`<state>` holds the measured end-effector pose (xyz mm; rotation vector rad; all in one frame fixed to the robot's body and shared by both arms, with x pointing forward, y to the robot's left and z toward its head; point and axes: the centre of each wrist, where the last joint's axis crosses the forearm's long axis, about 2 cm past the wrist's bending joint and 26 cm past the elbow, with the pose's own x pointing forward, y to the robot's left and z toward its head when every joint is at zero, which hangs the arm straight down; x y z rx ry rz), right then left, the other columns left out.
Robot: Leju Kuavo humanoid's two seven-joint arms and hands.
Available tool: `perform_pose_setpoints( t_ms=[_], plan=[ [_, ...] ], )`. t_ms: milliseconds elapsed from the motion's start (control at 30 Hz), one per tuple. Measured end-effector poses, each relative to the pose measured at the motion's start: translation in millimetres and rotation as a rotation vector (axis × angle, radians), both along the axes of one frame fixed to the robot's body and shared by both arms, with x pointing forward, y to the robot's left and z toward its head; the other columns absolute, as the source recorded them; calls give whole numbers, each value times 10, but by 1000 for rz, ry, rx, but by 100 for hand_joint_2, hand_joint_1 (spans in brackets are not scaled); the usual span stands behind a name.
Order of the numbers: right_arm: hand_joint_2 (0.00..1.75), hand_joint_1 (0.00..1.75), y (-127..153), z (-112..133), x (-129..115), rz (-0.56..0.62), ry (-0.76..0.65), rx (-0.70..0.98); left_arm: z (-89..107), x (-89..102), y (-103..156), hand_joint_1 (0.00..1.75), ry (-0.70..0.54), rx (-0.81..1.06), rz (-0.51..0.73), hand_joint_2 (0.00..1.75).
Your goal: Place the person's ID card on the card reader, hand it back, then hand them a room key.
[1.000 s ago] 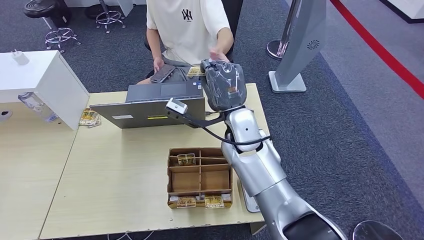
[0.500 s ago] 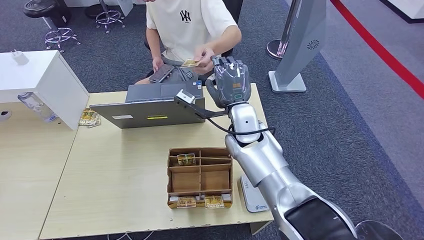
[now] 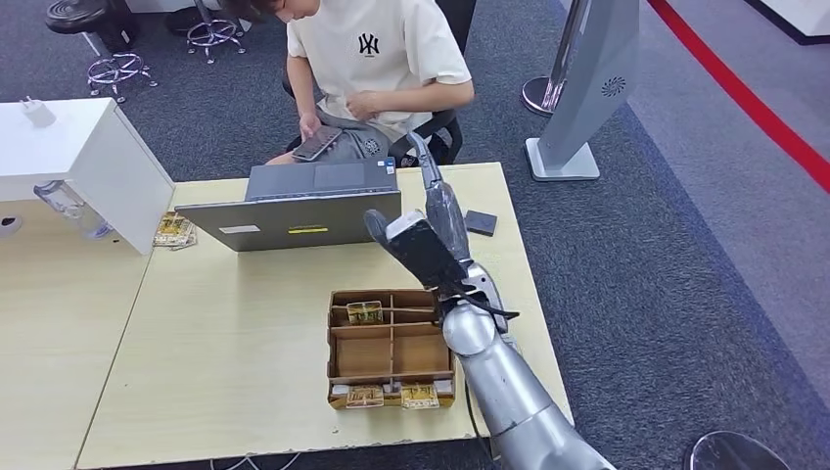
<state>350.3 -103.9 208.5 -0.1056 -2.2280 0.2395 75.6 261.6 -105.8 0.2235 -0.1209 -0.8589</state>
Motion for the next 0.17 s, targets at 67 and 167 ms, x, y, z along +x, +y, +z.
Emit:
perform_pose_setpoints(
  t_ms=[67,167],
  plan=[
    [0,0,83,-18,-167,248,52,161,-6,-32,8,0,-2,-1,9,0],
    [0,0,146,-41,-372,500,48,257,-10,-53,22,0,-2,0,19,0]
  ],
)
